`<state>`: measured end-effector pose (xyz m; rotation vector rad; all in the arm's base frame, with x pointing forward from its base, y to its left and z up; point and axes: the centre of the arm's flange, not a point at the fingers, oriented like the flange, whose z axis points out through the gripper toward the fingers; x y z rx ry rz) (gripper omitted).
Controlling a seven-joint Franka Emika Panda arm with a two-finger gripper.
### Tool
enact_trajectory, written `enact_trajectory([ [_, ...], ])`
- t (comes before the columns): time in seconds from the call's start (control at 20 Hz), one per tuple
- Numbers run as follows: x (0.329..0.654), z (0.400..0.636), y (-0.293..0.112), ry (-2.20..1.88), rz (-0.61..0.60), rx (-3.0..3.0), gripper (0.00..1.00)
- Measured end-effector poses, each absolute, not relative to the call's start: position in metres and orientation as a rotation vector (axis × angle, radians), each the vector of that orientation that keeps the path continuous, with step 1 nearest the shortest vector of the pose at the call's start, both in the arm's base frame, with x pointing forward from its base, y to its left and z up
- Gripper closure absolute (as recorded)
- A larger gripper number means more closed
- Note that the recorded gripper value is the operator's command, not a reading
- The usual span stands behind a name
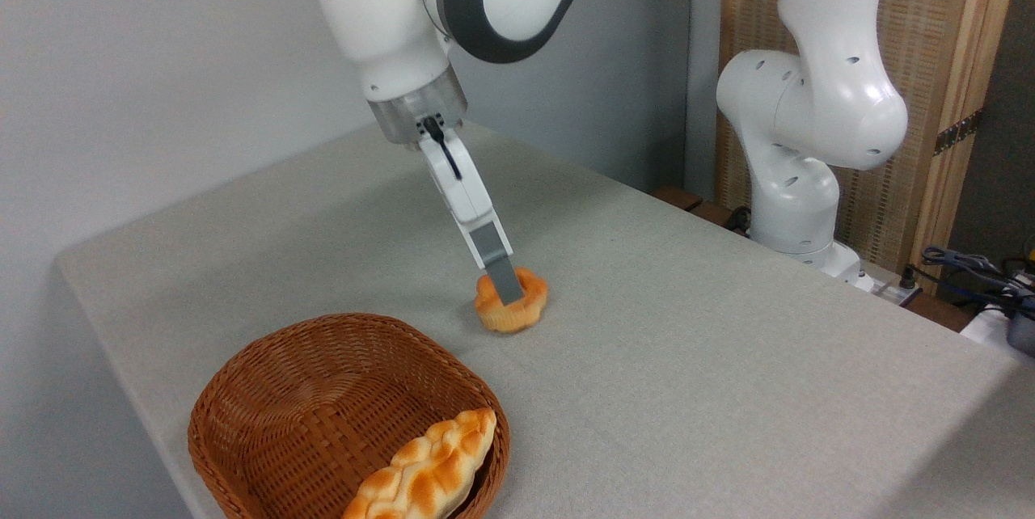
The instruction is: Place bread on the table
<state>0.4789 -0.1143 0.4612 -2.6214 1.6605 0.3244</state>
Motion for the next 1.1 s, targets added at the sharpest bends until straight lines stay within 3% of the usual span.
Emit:
enact_trajectory([
  [0.3,0.498,0.525,-0.123,1.453,0.082,-2.793,0.00],
  [0.55,0.521,0.581,-0.075,1.226,-0.104,-2.886,0.00],
  [1.1,0.543,0.629,-0.041,1.134,-0.080,-2.932,0.00],
])
